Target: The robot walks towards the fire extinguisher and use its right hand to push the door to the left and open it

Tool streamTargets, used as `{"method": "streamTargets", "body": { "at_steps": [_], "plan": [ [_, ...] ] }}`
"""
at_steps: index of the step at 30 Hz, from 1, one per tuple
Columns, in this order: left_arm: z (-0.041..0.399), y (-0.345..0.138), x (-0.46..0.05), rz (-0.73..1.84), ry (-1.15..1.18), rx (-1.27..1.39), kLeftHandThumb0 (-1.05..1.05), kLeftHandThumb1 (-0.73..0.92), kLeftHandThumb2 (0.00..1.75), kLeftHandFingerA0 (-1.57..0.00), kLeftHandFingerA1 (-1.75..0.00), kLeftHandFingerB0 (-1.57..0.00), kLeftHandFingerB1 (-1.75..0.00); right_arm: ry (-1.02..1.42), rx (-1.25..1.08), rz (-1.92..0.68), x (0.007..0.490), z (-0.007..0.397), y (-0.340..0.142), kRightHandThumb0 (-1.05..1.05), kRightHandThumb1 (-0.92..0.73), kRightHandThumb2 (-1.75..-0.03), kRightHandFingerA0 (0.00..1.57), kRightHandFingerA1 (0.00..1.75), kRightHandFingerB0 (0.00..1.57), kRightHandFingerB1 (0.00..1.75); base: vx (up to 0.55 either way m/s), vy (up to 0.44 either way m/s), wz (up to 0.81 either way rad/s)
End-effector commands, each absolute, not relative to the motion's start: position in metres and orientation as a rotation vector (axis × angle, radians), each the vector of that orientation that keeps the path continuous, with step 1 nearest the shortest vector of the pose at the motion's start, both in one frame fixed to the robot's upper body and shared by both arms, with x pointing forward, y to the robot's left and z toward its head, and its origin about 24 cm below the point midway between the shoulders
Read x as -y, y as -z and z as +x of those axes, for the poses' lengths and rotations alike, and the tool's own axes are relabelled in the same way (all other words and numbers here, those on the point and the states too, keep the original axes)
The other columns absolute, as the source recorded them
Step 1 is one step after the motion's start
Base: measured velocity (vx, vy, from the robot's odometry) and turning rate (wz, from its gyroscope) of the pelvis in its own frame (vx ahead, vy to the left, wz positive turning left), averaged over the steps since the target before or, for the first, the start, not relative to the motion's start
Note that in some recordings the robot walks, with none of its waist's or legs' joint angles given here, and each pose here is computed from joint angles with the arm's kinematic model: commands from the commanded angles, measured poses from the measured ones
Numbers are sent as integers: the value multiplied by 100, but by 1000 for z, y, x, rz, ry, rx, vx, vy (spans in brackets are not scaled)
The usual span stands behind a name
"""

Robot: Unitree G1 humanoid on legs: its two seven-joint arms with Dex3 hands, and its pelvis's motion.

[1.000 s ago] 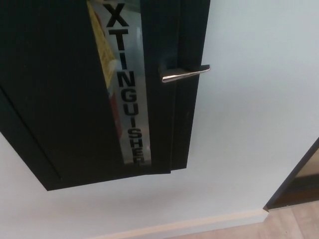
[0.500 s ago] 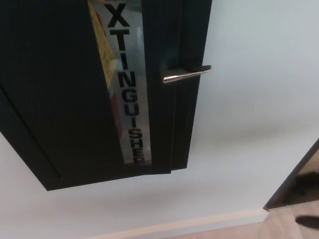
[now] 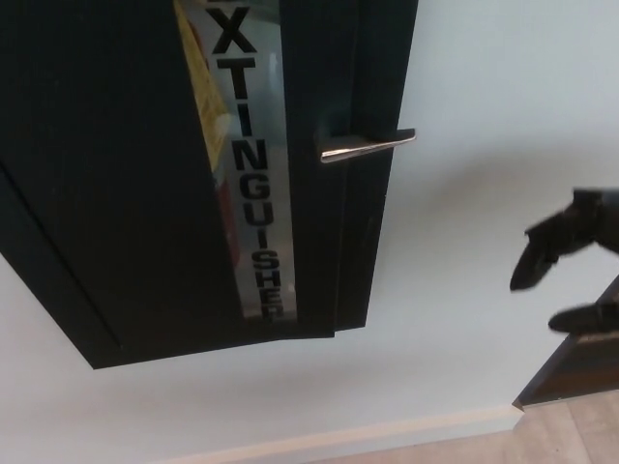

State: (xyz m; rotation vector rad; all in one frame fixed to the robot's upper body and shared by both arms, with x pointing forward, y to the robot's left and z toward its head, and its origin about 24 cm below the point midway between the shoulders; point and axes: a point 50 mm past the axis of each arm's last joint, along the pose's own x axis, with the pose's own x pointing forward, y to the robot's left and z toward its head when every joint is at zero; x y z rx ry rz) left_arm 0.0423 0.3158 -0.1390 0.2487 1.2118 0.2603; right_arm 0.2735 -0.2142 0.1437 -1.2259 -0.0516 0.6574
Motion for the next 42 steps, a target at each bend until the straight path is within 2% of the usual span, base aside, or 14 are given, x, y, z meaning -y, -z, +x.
{"method": "streamTargets", "body": {
  "at_steps": [1,6,16,17,23,24,25,26,31,32,35,36,40,42],
  "plan": [
    [40,137,-321,232,-283,-1210,-58,53,56,-32,-58,-38,-37,-788,-87,-1330,198,272,-205,-31,-65,-59,57,64,50,46,0,0,0],
    [38,137,-321,233,-277,-1210,-56,53,56,-33,-55,-43,-38,-826,-44,-1346,177,269,-231,-20,-66,-59,55,64,50,47,0,0,0],
    [36,137,-321,264,-278,-1216,-58,54,57,-34,-61,-39,-39,-889,-32,-1384,153,269,-248,-23,-68,-60,58,65,50,45,0,0,0],
    [34,137,-321,265,-277,-1217,-60,43,79,-30,-61,-30,-48,-899,-33,-1395,148,272,-249,-21,-67,-59,67,67,53,47,0,0,0],
    [32,138,-320,263,-283,-1220,-60,43,79,-31,-62,-30,-49,-919,-45,-1418,139,277,-252,-20,-67,-59,66,67,54,47,0,0,0],
    [31,138,-320,275,-276,-1227,-58,55,56,-31,-55,-33,-37,-911,-63,-1448,133,282,-256,-26,-68,-60,58,66,51,45,0,0,0],
    [31,138,-320,280,-274,-1230,-58,55,56,-31,-55,-33,-37,-907,-74,-1461,131,284,-258,-26,-68,-60,58,66,51,45,0,0,0],
    [31,138,-319,282,-274,-1232,-63,43,79,-29,-60,-29,-48,-908,-75,-1464,128,285,-259,-30,-68,-60,59,62,52,44,0,0,0],
    [32,139,-319,284,-273,-1236,-63,43,79,-29,-60,-29,-48,-905,-91,-1469,122,287,-263,-30,-68,-60,59,62,52,44,0,0,0],
    [31,139,-318,282,-275,-1234,-61,43,79,-31,-62,-31,-49,-919,-95,-1469,118,289,-261,-30,-67,-59,65,63,54,46,0,0,0],
    [29,140,-316,281,-279,-1231,-61,43,79,-31,-62,-31,-49,-939,-105,-1470,112,291,-259,-30,-67,-59,65,63,54,46,0,0,0],
    [28,140,-316,269,-284,-1229,-58,54,56,-32,-59,-36,-38,-938,-133,-1479,110,295,-255,-34,-67,-59,63,67,51,48,0,0,0],
    [22,139,-317,243,-287,-1230,-57,57,56,-29,-55,-33,-36,-921,-201,-1508,107,308,-246,-41,-66,-59,67,79,50,48,0,0,0],
    [20,140,-316,237,-285,-1235,-57,57,56,-29,-55,-33,-36,-904,-223,-1519,107,313,-243,-41,-66,-59,67,79,50,48,0,0,0]
  ]
}}
